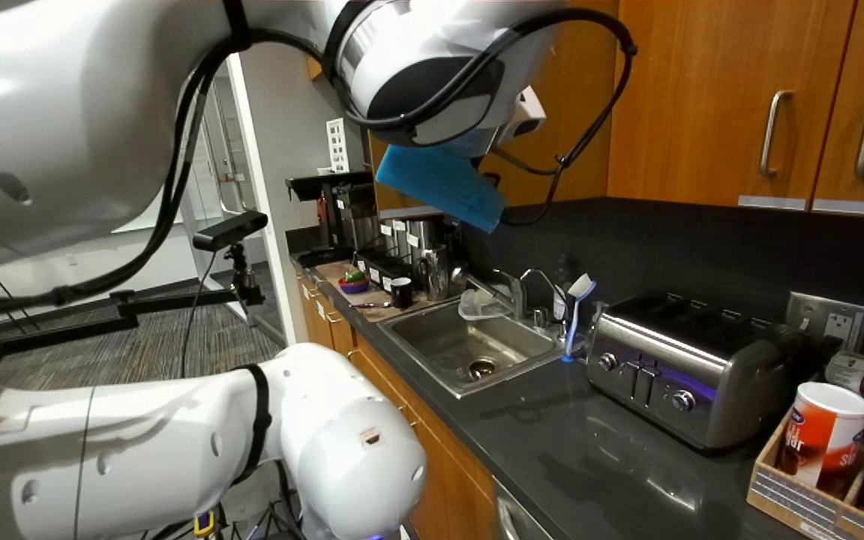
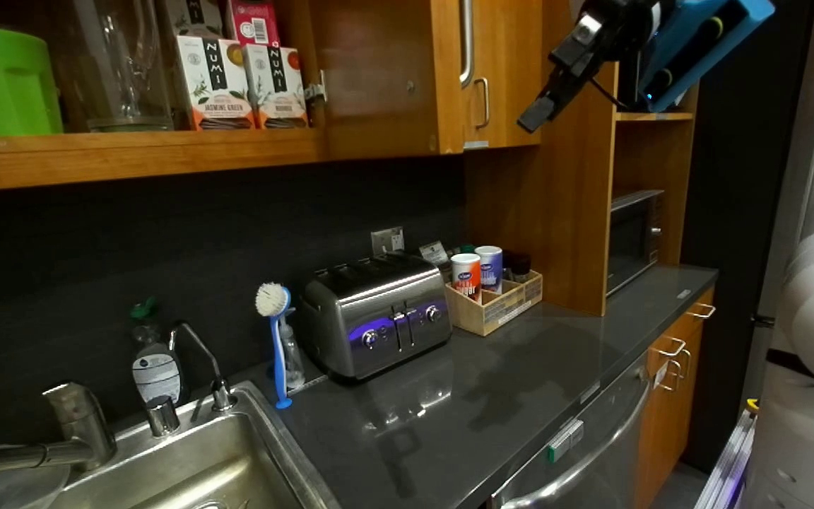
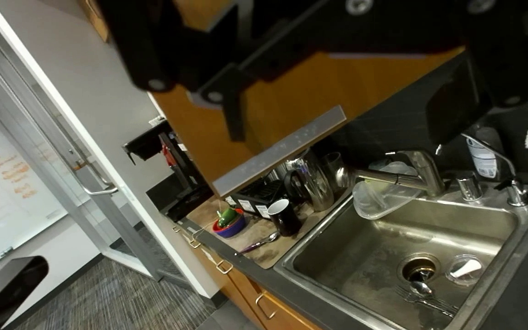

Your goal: Close the open upper cabinet door.

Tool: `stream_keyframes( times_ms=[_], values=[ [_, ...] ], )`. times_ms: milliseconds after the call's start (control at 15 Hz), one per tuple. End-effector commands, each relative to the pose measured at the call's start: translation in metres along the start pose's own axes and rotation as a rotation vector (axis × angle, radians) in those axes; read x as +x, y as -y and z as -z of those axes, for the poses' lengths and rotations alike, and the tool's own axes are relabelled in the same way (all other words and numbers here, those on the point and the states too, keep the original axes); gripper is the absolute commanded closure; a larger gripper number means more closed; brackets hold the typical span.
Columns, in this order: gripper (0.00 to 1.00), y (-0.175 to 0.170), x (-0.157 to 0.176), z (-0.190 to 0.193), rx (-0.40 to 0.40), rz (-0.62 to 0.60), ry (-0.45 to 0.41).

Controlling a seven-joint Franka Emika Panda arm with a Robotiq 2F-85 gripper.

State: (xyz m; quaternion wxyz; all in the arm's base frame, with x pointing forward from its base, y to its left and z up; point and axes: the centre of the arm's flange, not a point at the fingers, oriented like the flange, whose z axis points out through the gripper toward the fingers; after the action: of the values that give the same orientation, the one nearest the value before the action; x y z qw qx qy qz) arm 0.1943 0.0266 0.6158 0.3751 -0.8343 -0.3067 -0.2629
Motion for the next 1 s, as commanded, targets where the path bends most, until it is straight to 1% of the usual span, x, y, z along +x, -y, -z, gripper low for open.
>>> stream_keyframes(
  times_ms=[0,133,267,467,933],
  values=[
    [0.0,0.012,-0.017,0.014,0.027,0.045,-0.039],
    [0.0,0.015,-0.019,0.017,0.031,0.054,-0.074],
    [0.0,0.019,-0.016,0.013,0.03,0.057,-0.072],
    [0.0,0.027,-0.013,0.003,0.038,0.072,-0.055],
    [0.0,0.045,-0.009,-0.027,0.03,0.106,-0.007]
  ],
)
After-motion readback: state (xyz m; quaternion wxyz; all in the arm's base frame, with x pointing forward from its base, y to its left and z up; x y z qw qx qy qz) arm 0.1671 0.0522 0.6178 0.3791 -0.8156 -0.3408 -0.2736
